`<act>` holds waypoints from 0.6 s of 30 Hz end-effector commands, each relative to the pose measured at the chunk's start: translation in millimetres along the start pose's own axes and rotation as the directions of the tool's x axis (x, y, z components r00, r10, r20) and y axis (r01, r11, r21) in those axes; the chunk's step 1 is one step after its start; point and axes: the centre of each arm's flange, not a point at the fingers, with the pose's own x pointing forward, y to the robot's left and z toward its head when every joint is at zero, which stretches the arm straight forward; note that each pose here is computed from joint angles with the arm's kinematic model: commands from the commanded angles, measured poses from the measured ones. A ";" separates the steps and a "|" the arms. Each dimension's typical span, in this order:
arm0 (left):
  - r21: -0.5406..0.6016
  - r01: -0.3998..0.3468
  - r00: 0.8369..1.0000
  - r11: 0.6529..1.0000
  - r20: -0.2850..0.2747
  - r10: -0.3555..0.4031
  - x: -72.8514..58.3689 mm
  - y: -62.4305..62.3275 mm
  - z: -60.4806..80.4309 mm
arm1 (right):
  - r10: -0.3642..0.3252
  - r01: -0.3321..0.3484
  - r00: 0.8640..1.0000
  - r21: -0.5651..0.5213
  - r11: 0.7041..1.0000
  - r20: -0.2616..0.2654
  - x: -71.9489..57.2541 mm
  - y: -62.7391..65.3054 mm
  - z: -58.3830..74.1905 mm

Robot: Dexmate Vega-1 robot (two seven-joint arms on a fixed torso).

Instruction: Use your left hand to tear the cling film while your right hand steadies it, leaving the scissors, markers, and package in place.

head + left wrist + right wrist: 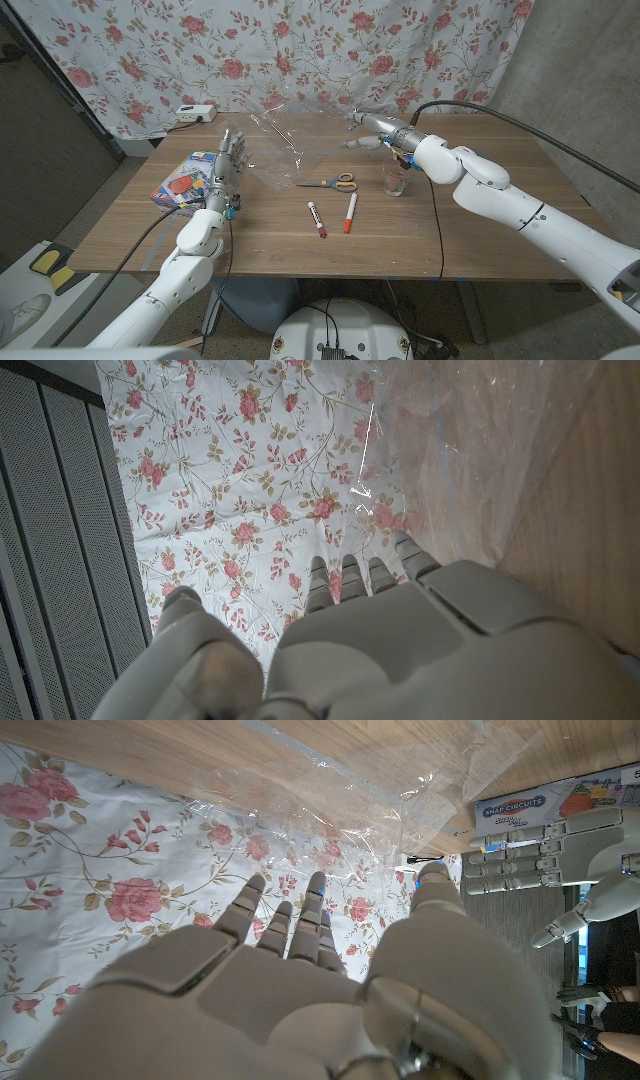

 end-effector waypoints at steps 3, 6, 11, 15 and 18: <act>0.001 -0.020 1.000 1.000 0.005 0.020 -4.5 5.2 0.4 | 0.034 -0.034 0.999 -0.027 0.999 0.007 5.7 7.6 11.2; 0.000 -0.016 1.000 1.000 0.004 0.016 -4.4 4.0 -0.5 | 0.036 -0.038 0.999 -0.052 0.998 -0.022 6.5 9.0 14.3; 0.001 -0.013 1.000 1.000 0.006 0.013 -2.8 3.8 -0.7 | 0.042 -0.044 0.998 -0.058 0.997 -0.042 6.9 9.6 15.5; 0.000 -0.011 1.000 1.000 0.005 0.011 -2.5 3.1 -0.5 | 0.044 -0.045 0.999 -0.054 0.998 -0.027 7.9 10.9 16.4; 0.001 -0.010 1.000 1.000 0.005 0.010 -2.8 2.7 -0.5 | 0.043 -0.044 0.999 -0.059 0.997 -0.025 8.8 12.1 18.3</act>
